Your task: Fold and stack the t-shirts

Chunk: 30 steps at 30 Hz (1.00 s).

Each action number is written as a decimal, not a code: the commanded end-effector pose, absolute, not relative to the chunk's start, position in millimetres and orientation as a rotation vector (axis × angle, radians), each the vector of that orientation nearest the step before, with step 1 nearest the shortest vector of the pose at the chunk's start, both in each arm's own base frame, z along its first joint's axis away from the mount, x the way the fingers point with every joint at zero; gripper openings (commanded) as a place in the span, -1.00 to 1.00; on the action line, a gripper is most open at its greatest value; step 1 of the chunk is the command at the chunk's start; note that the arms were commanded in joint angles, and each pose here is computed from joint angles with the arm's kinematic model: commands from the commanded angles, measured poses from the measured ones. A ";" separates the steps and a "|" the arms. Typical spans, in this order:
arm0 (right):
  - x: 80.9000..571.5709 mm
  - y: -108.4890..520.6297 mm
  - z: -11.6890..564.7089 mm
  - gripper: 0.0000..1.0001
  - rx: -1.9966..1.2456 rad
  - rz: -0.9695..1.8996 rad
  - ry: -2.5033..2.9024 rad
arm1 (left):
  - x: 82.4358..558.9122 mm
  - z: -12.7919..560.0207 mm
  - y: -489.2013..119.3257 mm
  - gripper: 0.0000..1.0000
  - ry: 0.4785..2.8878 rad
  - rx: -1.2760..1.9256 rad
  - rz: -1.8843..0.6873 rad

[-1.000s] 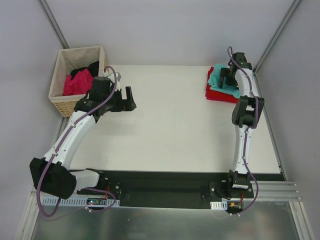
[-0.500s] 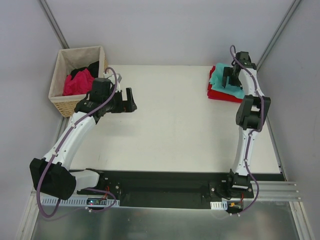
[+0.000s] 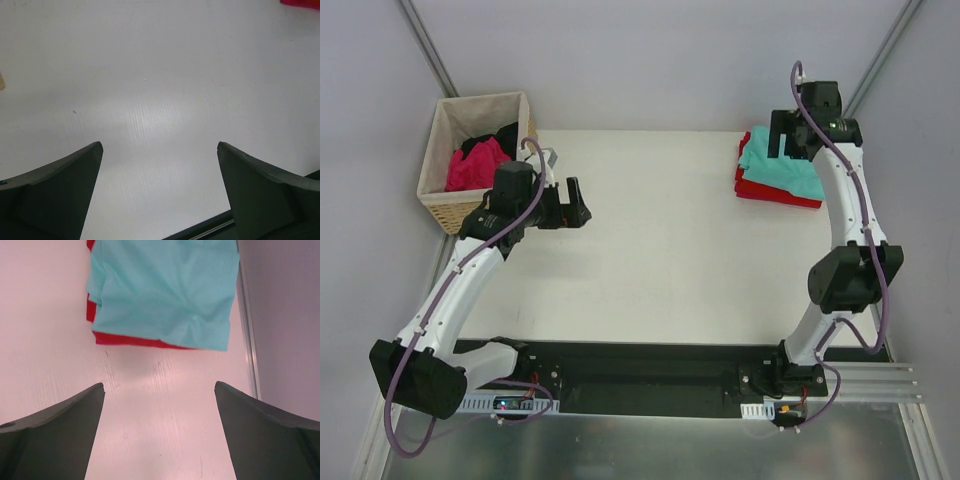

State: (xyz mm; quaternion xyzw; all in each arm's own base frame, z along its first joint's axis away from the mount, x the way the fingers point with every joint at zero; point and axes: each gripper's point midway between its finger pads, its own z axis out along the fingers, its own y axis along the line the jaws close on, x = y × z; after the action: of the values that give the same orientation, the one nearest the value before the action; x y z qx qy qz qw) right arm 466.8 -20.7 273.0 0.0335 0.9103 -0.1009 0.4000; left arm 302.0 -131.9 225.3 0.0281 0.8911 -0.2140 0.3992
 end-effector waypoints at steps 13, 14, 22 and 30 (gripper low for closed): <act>393.3 -37.9 103.1 0.93 0.244 -0.319 2.741 | 290.9 243.7 -137.4 0.98 2.176 0.104 -0.590; 392.6 -49.6 97.6 0.93 0.284 -0.337 2.749 | 290.5 243.9 -138.2 0.98 2.177 0.105 -0.596; 401.1 -72.2 59.3 0.93 0.374 -0.379 2.833 | 289.2 243.0 -141.0 0.98 2.178 0.109 -0.618; 432.2 -93.5 39.8 0.93 0.474 -0.371 2.835 | 289.5 242.9 -139.4 0.99 2.175 0.113 -0.605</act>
State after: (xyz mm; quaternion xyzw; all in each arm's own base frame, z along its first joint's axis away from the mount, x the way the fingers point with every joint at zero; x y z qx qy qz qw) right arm 407.7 -81.8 32.5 0.1328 0.9778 -0.1282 0.0988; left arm 292.2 -133.6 233.4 0.0347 0.8808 -0.2288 0.4131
